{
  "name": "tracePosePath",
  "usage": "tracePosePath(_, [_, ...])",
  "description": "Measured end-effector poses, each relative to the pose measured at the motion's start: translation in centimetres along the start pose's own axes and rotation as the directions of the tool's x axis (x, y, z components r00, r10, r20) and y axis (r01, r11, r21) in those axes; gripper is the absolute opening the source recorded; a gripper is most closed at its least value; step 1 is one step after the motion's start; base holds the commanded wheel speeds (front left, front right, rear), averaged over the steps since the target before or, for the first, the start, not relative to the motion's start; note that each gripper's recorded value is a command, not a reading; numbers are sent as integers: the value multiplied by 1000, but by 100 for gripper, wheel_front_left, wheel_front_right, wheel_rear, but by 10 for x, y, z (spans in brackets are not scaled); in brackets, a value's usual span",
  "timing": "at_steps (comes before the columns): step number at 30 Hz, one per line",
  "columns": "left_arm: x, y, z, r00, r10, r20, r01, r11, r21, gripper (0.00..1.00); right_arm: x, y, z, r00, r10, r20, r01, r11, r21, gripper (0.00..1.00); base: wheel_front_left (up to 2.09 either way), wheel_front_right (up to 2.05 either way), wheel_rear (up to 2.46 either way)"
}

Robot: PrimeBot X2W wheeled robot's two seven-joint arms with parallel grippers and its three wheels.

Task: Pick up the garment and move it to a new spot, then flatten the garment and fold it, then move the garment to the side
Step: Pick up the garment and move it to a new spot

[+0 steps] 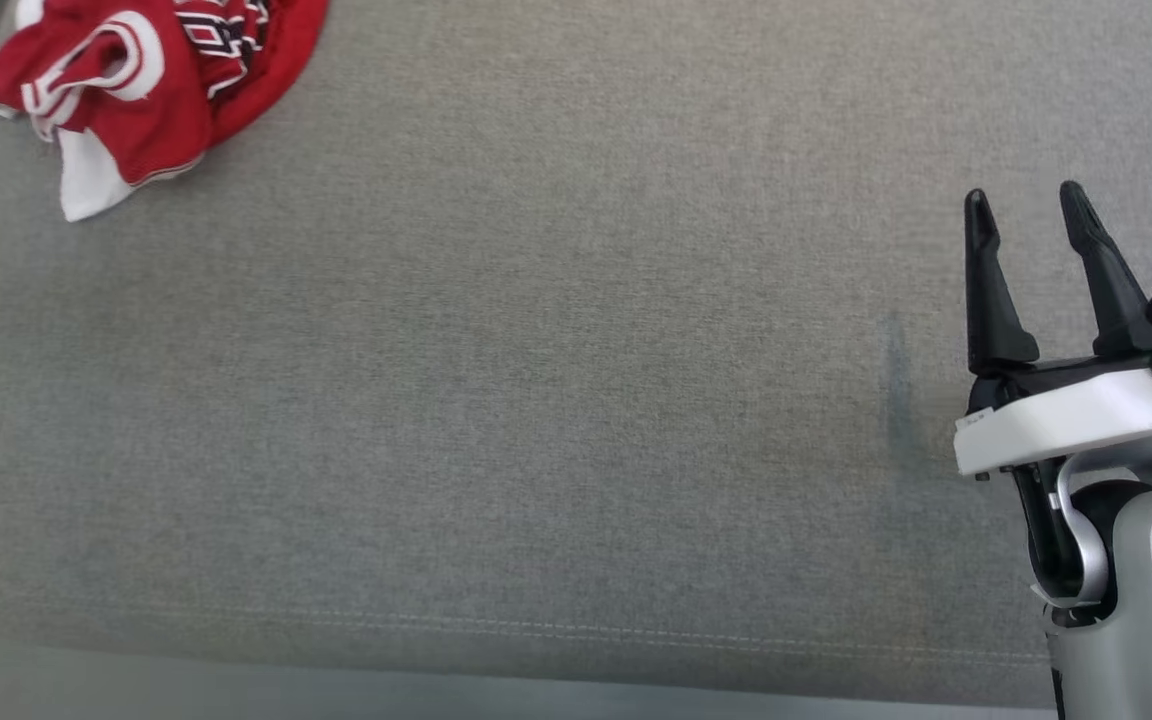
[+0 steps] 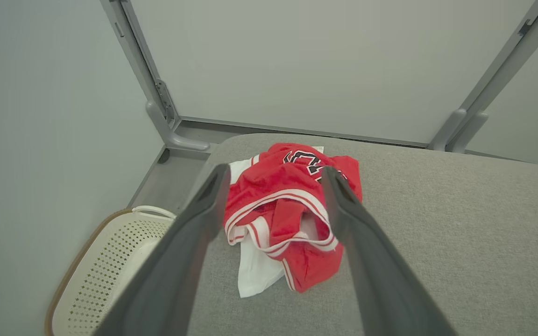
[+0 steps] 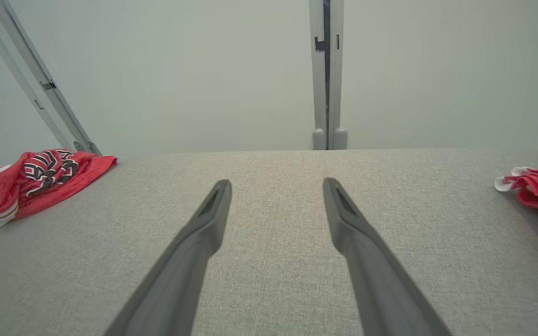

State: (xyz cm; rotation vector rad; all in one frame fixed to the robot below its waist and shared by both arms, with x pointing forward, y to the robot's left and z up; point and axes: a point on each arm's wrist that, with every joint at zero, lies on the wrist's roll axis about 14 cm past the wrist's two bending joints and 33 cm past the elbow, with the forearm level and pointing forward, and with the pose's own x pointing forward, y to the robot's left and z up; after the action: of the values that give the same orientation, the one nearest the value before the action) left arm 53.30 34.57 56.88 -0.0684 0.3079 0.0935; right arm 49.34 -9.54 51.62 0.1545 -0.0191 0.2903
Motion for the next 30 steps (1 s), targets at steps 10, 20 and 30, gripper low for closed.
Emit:
tracePosePath(10, [74,-34,-105,964,-63,-258,44,996,-77,100,-7,-48,-44,988,-115,-98,113,993,-27,100,0,0,0])
tracePosePath(20, [97,-35,-171,919,-24,-394,-6,997,-75,100,-13,-63,-71,974,-148,-169,143,989,-43,100,0,0,0])
tracePosePath(30, [97,-29,-183,904,1,-428,-30,998,-61,0,-13,-65,-73,973,-149,-175,143,989,-49,100,0,0,0])
